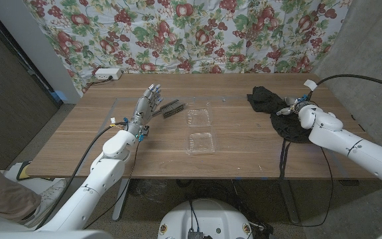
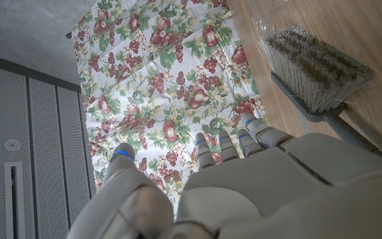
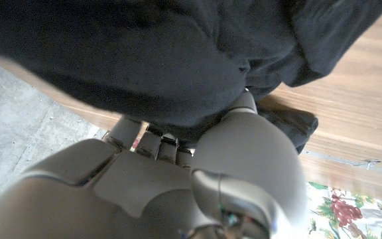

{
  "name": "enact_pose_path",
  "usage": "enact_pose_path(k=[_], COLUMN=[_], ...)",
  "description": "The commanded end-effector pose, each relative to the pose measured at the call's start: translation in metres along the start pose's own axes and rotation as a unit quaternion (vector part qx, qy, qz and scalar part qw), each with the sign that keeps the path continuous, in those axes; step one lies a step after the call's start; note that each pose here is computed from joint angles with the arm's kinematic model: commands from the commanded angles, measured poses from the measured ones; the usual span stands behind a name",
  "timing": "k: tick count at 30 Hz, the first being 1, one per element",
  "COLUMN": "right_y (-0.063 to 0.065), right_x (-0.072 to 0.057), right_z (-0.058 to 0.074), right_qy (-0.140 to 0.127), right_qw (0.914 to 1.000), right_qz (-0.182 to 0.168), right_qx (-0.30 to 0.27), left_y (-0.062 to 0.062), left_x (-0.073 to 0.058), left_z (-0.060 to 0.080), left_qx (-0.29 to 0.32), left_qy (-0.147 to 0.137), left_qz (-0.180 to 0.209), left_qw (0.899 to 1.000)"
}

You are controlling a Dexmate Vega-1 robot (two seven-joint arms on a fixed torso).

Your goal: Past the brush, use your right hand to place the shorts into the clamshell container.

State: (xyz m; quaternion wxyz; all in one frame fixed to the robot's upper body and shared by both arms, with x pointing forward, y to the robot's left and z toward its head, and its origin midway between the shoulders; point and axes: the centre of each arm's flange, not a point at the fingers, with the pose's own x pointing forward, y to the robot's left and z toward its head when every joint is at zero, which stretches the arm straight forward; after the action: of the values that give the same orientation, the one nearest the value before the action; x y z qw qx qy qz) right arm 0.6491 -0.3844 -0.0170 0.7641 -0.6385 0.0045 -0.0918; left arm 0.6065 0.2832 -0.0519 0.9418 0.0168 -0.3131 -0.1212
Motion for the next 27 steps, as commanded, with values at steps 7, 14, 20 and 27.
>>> enact_pose_path(k=[7,14,20,27], right_y=[-0.0037,-0.0057,-0.0077,-0.0091], right_x=[0.0002,-0.0016,-0.0035,-0.0084], right_z=[0.0035,0.0038,0.0021,0.0], right_qy=[-0.001,-0.002,-0.003,-0.011], right_qw=[0.9997,0.999,0.9982,0.9953], right_qz=[-0.025,-0.044,-0.059,-0.094], right_qx=[0.001,0.001,0.006,0.022], left_y=[0.0015,0.0007,-0.0003,-0.0022], left_x=[0.0005,0.0006,0.0021,0.0039], left_z=[-0.0011,-0.0004,0.0005,0.0018], left_qx=[-0.002,-0.003,-0.002,-0.002], left_qy=[-0.002,-0.003,-0.004,-0.005], left_qz=[0.002,0.001,0.0,-0.002], left_qw=[1.0,1.0,1.0,1.0])
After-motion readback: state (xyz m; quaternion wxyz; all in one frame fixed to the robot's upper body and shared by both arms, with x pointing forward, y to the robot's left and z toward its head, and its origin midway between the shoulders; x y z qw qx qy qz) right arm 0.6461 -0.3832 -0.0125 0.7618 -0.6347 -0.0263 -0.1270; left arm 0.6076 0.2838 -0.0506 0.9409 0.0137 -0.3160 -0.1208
